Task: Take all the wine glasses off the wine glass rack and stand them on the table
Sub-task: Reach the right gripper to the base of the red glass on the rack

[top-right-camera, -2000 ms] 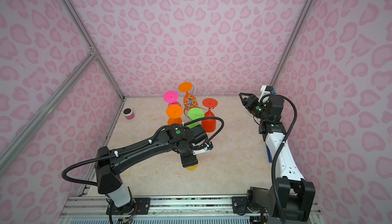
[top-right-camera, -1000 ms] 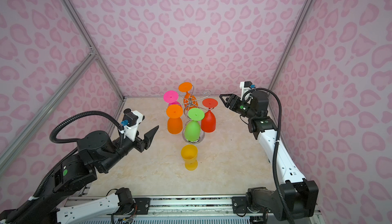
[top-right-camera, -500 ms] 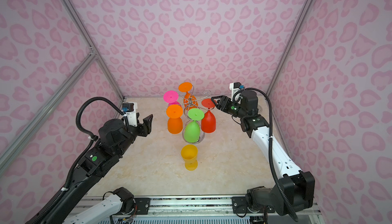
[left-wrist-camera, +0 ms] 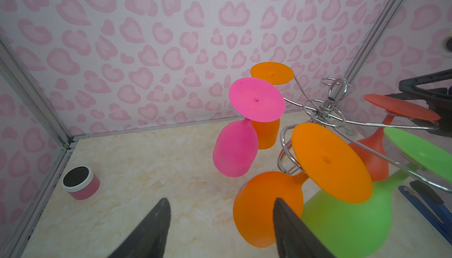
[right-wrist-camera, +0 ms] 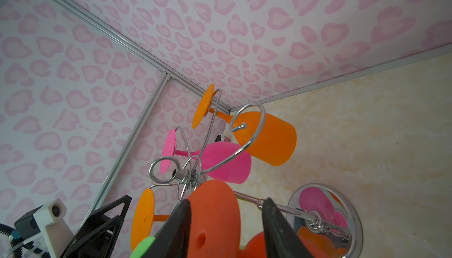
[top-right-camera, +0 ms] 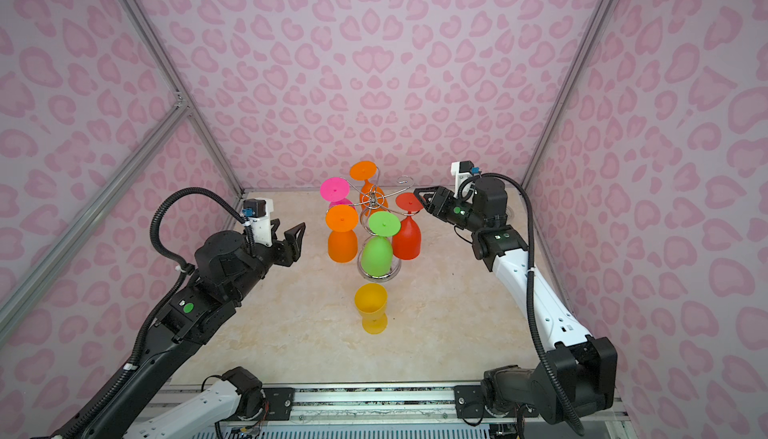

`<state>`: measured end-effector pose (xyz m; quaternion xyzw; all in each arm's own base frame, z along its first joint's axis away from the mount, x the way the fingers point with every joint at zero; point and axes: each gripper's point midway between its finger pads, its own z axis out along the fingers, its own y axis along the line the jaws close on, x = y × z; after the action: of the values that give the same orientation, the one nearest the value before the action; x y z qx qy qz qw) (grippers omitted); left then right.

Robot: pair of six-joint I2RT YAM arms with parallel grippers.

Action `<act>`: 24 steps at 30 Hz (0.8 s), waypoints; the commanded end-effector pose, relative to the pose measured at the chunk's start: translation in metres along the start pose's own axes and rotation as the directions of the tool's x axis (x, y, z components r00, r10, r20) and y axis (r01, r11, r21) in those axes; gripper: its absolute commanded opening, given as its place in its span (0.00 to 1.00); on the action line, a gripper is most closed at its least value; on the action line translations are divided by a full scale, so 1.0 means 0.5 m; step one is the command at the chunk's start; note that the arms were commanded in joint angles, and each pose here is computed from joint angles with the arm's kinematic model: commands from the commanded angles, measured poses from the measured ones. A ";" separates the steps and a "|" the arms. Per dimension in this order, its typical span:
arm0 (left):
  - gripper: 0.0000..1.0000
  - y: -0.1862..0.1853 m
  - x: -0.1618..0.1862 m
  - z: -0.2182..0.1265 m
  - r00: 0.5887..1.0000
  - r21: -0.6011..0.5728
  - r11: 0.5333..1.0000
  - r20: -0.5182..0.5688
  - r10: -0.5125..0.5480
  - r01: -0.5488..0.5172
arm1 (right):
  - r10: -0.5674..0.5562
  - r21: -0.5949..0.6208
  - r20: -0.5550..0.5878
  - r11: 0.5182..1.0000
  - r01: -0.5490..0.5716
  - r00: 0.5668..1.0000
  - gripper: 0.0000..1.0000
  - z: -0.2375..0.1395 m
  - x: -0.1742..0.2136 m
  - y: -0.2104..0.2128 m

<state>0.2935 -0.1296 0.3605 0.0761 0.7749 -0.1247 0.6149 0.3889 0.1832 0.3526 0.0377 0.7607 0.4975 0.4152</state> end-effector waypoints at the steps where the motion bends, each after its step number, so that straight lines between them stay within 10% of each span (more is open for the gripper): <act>1: 0.68 -0.005 -0.013 0.003 1.000 0.013 1.000 0.023 -0.005 0.004 | -0.009 -0.050 0.008 0.999 0.009 1.000 0.45 -0.001 -0.007 0.024; 24: 0.67 -0.002 0.002 0.019 1.000 0.005 1.000 -0.007 0.010 -0.010 | 0.012 -0.059 -0.028 0.998 -0.013 1.000 0.29 -0.005 0.006 0.031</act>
<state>0.3006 -0.1319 0.3512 0.0814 0.7839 -0.1183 0.6041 0.3830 0.1880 0.3592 0.0303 0.7540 0.5159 0.4055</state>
